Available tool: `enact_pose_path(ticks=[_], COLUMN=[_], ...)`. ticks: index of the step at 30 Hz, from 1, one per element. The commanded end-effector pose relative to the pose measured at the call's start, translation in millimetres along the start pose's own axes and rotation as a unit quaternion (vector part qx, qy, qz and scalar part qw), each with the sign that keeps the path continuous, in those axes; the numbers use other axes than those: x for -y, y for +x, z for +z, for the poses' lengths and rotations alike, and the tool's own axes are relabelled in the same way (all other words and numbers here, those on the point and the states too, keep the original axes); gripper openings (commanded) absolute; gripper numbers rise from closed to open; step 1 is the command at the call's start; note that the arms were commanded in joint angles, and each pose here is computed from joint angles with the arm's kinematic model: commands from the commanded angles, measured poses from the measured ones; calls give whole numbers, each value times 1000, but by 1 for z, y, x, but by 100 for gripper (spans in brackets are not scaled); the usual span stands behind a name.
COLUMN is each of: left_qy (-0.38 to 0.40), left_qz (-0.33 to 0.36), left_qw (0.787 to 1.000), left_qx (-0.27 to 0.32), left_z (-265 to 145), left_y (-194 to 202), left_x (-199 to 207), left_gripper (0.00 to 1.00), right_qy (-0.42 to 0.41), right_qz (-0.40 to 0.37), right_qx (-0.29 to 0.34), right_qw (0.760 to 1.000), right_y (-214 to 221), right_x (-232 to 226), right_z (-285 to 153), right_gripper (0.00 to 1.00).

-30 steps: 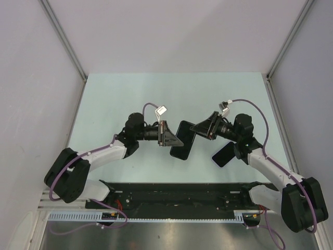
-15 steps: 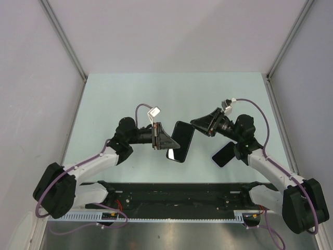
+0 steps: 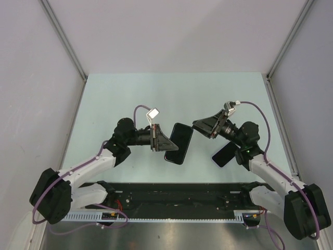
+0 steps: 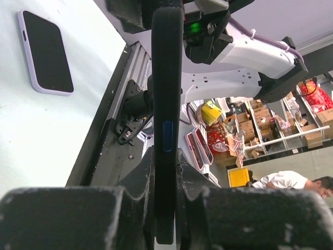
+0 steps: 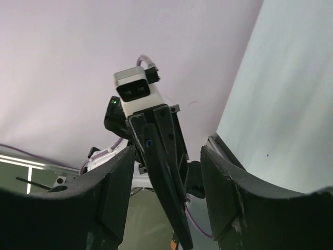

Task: Take the phone out of the phone case
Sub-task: Pick up the phone at the center of the board.

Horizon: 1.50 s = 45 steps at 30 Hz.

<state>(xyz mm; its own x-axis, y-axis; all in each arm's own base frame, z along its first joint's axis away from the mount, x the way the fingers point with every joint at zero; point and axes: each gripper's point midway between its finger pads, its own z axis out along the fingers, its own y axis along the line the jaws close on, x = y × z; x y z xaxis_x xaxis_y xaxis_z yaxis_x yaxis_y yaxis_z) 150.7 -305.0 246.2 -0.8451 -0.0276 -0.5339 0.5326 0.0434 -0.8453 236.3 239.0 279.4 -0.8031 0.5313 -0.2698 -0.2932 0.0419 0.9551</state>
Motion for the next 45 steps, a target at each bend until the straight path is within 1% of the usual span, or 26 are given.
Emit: enact_pose_path(ticks=[1,6,8,9,10,12,13,15,16,18,20,21,22,27,29,31,34,39,45], left_qy=[30,46,48,48,49,48,48,46,45,41,36,34,32,30,35,37,37,31,27], left_qz=[51,50,52,52,54,52,51,48,47,47,46,47,45,44,42,39,41,36,34], left_qw=[998,998,998,998,997,997,998,998,998,998,998,998,998,998,998,998,998,998,998], left_qx=[7,-1,-1,0,1,0,-2,-3,-2,3,11,16,20,41,39,37,38,41,45], left_z=[-6,-7,-7,-7,-8,-7,-7,-7,-7,-9,-11,-12,-13,-14,-13,-12,-12,-12,-13], left_y=[-7,-3,-4,-4,-5,-5,-4,-5,-4,-6,-9,-13,-14,-27,-28,-28,-30,-33,-35], left_x=[26,31,33,33,35,34,33,32,31,29,27,25,24,23,24,24,24,18,15], left_gripper=[0,0,0,0,0,0,0,0,0,0,0,0,0,0,0,0,0,0,0], right_qy=[-70,-79,-75,-73,-77,-88,-92,-94,-90,-93,-101,-100,-99,-81,-72,-75,-76,-82,-92], right_qz=[-43,-51,-49,-47,-46,-46,-47,-45,-41,-35,-30,-27,-25,-24,-24,-25,-21,-19,-15], right_qx=[5,-35,-41,-44,-49,-53,-55,-56,-57,-64,-69,-70,-66,-64,-62,-62,-62,-60,-57], right_qw=[997,995,995,995,995,994,993,993,993,993,992,992,993,994,995,995,995,995,994], right_y=[-2,12,16,18,21,23,24,25,25,30,35,36,36,40,39,39,39,39,39], right_x=[-40,-39,-35,-33,-34,-38,-40,-40,-38,-39,-44,-43,-44,-38,-33,-34,-33,-34,-38], right_z=[-4,2,5,7,8,9,10,10,11,12,13,13,14,16,17,17,18,18,17], right_gripper=[57,55,51,48,42,38,33,26,16,12,13,15,20,18,16,16,18,28,28])
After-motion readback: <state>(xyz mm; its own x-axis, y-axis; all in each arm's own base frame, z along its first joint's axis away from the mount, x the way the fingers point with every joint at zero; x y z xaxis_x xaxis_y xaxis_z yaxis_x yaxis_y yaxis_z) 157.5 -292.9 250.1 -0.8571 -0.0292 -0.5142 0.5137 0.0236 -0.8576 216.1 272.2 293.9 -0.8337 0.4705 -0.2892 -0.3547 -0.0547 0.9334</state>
